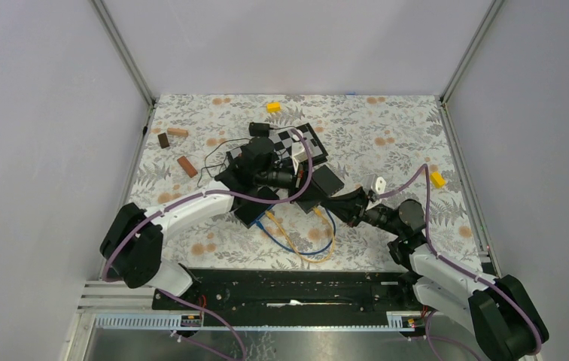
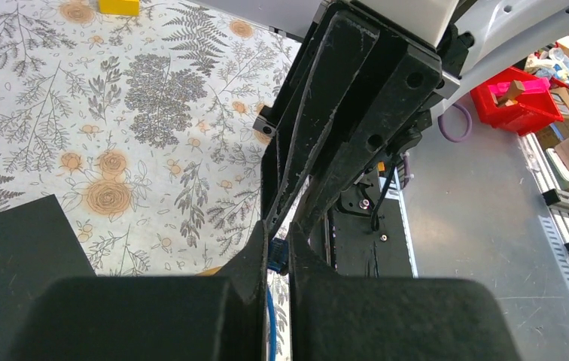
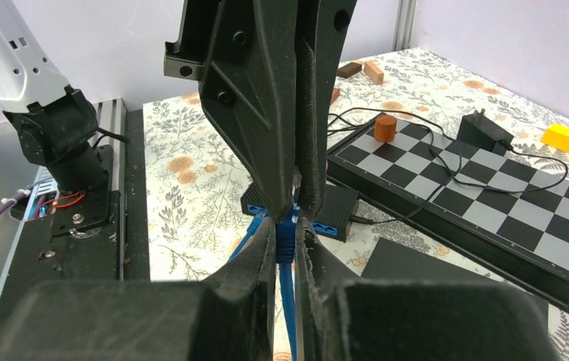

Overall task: Insert the plug into the switch port
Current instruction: Pick up the connector from the center of the board.

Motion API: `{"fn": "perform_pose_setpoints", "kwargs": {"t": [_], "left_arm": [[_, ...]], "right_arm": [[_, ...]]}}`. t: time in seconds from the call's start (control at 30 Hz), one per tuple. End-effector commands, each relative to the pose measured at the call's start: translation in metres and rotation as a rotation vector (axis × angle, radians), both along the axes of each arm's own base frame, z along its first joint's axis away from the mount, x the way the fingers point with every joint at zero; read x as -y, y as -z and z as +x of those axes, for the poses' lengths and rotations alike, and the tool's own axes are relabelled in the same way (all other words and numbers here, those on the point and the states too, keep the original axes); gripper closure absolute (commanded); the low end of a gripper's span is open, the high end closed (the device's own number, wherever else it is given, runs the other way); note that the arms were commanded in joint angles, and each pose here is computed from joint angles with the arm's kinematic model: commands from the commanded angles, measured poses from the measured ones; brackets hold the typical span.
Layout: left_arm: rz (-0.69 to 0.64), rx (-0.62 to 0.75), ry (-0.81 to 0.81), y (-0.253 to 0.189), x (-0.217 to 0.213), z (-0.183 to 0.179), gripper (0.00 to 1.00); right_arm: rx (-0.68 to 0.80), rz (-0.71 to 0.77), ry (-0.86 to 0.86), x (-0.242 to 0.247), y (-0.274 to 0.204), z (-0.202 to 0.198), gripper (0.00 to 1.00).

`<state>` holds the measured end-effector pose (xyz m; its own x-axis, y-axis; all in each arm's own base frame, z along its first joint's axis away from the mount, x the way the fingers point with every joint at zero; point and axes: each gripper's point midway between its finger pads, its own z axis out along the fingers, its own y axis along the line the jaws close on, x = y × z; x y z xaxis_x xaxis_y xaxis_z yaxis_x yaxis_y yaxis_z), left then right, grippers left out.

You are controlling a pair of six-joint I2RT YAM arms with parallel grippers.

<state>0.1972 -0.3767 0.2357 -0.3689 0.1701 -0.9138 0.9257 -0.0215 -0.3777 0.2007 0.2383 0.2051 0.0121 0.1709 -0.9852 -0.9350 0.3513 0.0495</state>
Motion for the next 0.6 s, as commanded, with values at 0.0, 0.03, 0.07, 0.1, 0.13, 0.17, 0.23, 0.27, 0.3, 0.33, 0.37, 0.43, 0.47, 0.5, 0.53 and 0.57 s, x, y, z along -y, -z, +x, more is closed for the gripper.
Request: {"fn": "perform_pose_setpoints", "kwargs": {"t": [0.0,0.03,0.07,0.1,0.13,0.17,0.23,0.27,0.3,0.33,0.37,0.43,0.47,0.5,0.53,0.57], "left_arm": [[-0.024,0.013,0.044,-0.012,0.006,-0.003,1.0],[-0.023,0.011,0.047,-0.012,0.006,-0.003,1.0],[-0.02,0.007,0.049,-0.011,0.006,-0.004,1.0],[-0.017,0.003,0.049,-0.011,0.006,-0.004,1.0],[-0.011,-0.002,0.045,-0.01,0.006,-0.003,1.0],[-0.003,-0.008,0.038,-0.008,0.006,-0.002,1.0],[0.019,-0.031,0.005,-0.004,0.007,0.003,1.0],[0.031,-0.043,-0.017,-0.002,0.007,0.006,1.0],[0.042,-0.058,-0.042,-0.001,0.007,0.01,1.0],[0.054,-0.077,-0.077,0.002,0.007,0.015,1.0],[0.064,-0.099,-0.119,0.004,0.007,0.02,1.0],[0.079,-0.153,-0.214,0.007,0.005,0.032,1.0],[0.086,-0.184,-0.275,0.01,0.003,0.041,1.0],[0.094,-0.217,-0.353,0.012,0.001,0.05,1.0],[0.095,-0.25,-0.419,0.014,-0.001,0.057,1.0],[0.09,-0.285,-0.483,0.015,-0.004,0.064,1.0]], "right_arm": [[0.108,0.038,-0.018,-0.002,-0.027,-0.002,1.0],[0.109,0.038,-0.018,-0.002,-0.027,-0.002,1.0],[0.109,0.039,-0.016,-0.001,-0.028,-0.002,1.0],[0.108,0.04,-0.012,-0.001,-0.027,-0.002,1.0],[0.107,0.041,-0.007,0.0,-0.028,-0.001,1.0],[0.102,0.041,-0.001,0.0,-0.027,0.0,1.0],[0.09,0.045,0.034,0.003,-0.027,0.004,1.0],[0.081,0.047,0.057,0.005,-0.025,0.007,1.0],[0.071,0.048,0.08,0.007,-0.024,0.01,1.0],[0.057,0.047,0.103,0.009,-0.02,0.012,1.0],[0.042,0.046,0.129,0.012,-0.016,0.016,1.0],[0.014,0.044,0.184,0.018,-0.008,0.022,1.0],[0.0,0.043,0.212,0.02,-0.002,0.026,1.0],[-0.009,0.044,0.236,0.023,0.003,0.029,1.0],[-0.013,0.044,0.246,0.024,0.006,0.031,1.0],[-0.012,0.045,0.25,0.024,0.008,0.033,1.0]]}}
